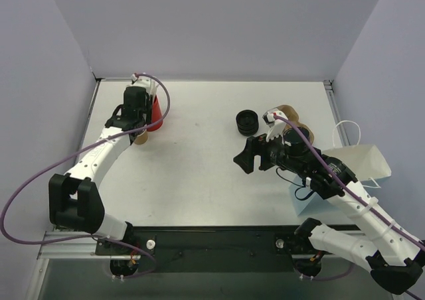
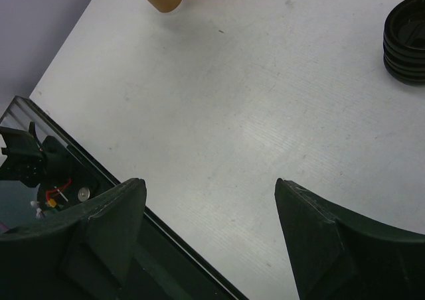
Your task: Pack the takeout coffee
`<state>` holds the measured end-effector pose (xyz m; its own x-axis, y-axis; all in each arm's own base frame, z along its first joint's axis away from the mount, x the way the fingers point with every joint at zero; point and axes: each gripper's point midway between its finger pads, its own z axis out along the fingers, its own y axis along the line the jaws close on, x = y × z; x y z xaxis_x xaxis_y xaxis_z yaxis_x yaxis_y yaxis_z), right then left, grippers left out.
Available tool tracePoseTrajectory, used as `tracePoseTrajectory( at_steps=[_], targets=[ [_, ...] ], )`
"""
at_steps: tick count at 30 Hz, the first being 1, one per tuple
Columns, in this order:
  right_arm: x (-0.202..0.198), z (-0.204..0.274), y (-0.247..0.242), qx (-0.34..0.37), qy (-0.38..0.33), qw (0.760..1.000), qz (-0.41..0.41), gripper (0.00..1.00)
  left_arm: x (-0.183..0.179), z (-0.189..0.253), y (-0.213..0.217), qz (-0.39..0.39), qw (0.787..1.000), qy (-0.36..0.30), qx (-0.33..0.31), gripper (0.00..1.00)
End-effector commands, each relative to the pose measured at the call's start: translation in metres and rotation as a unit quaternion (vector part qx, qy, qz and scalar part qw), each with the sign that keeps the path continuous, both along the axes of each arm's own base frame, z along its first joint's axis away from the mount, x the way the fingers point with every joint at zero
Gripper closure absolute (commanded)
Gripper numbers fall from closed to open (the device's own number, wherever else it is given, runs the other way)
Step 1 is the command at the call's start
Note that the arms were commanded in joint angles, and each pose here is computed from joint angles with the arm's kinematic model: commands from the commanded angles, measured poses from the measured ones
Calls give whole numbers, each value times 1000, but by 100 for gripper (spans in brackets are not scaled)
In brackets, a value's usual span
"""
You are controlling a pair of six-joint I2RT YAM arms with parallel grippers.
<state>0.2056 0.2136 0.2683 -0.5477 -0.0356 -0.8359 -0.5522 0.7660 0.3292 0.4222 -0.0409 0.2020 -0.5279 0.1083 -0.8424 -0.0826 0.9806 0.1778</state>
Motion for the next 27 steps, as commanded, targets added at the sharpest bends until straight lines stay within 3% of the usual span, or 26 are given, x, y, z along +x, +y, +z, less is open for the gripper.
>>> tracePoseTrajectory(
  at_steps=[1,18,27],
  targets=[
    [1,7,6,11,-12,1000,11,20,14,4,-1,-16,1000,-21,8,52],
    [2,10,6,11,-17,1000,13,20,15,-19,9,3,999,3,37,64],
    [1,9,6,11,-16,1000,13,20,12,-21,13,7,999,8,45,79]
  ],
)
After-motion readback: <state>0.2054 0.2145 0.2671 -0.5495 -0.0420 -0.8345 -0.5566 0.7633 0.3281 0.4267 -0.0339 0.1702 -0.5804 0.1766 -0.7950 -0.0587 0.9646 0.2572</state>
